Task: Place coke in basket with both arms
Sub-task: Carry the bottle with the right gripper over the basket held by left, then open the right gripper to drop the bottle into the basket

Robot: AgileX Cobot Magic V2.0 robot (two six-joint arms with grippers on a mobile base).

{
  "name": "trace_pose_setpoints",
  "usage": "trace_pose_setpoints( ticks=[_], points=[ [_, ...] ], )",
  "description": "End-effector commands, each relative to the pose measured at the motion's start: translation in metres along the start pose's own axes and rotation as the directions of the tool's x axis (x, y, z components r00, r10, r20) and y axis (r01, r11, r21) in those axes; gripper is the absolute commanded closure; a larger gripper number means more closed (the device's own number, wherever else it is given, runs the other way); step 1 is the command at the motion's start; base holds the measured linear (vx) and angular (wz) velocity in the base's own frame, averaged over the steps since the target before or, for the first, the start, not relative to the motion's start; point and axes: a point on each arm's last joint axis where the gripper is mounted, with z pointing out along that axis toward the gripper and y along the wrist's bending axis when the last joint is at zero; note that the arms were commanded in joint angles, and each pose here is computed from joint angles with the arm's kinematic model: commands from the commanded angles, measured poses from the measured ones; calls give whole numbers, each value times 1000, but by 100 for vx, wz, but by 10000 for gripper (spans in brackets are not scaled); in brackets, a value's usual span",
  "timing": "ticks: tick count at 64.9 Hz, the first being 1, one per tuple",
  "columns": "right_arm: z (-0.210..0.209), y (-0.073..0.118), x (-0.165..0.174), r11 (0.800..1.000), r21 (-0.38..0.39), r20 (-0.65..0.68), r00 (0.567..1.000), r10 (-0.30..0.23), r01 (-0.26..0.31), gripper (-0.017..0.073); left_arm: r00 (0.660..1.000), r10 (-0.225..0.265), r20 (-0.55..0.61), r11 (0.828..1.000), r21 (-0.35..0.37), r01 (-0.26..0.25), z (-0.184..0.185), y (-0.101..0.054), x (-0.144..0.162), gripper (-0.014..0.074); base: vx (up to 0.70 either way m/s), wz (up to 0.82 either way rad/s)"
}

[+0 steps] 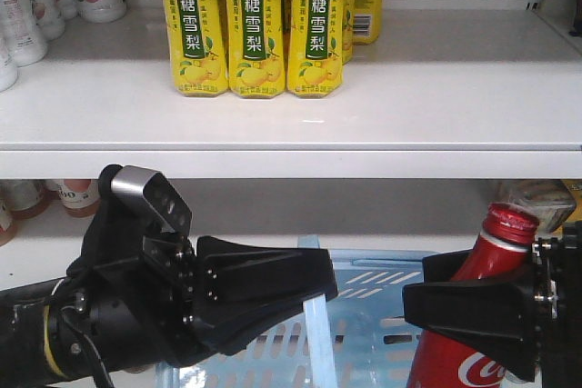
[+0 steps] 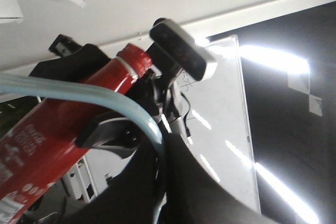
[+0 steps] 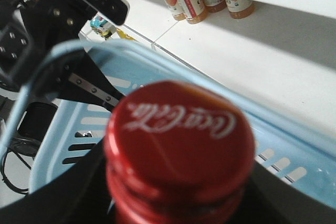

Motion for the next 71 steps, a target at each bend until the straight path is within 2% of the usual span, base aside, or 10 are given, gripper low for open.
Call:
trace_pose_setpoints(
  ticks=[1, 10, 18, 31, 40, 58, 63, 71],
  points=[
    [-1, 3, -10, 999, -33, 126, 992, -10, 15, 563, 999, 5, -43, 958, 288, 8, 0, -37, 6, 600, 0, 0],
    [1, -1, -7, 1000, -22, 147, 989, -15, 18, 563, 999, -1, -51, 956, 293, 16, 1, -37, 8, 600, 0, 0],
    [3, -4, -2, 998, -19, 143, 988, -51, 54, 562, 999, -10, -36, 953, 302, 20, 1, -38, 7, 600, 0, 0],
    [5, -6, 3, 999, -15, 130, 990, -49, 51, 528, 999, -11, -35, 953, 303, 21, 1, -38, 6, 600, 0, 0],
    [5, -6, 3, 998, -14, 130, 990, -57, 60, 428, 999, -13, -30, 952, 306, 22, 1, -39, 6, 600, 0, 0],
    [5, -6, 3, 998, -13, 131, 990, -57, 59, 123, 1000, -19, -21, 950, 312, 25, 0, -39, 5, 600, 0, 0],
    [5, -7, 2, 999, -5, 135, 989, -53, 54, 75, 1000, -19, -21, 950, 312, 25, 0, -39, 5, 600, 0, 0],
    [5, -8, 2, 999, 9, 142, 989, -50, 49, 48, 1000, -20, -19, 949, 313, 25, 0, -39, 5, 600, 0, 0]
  ],
)
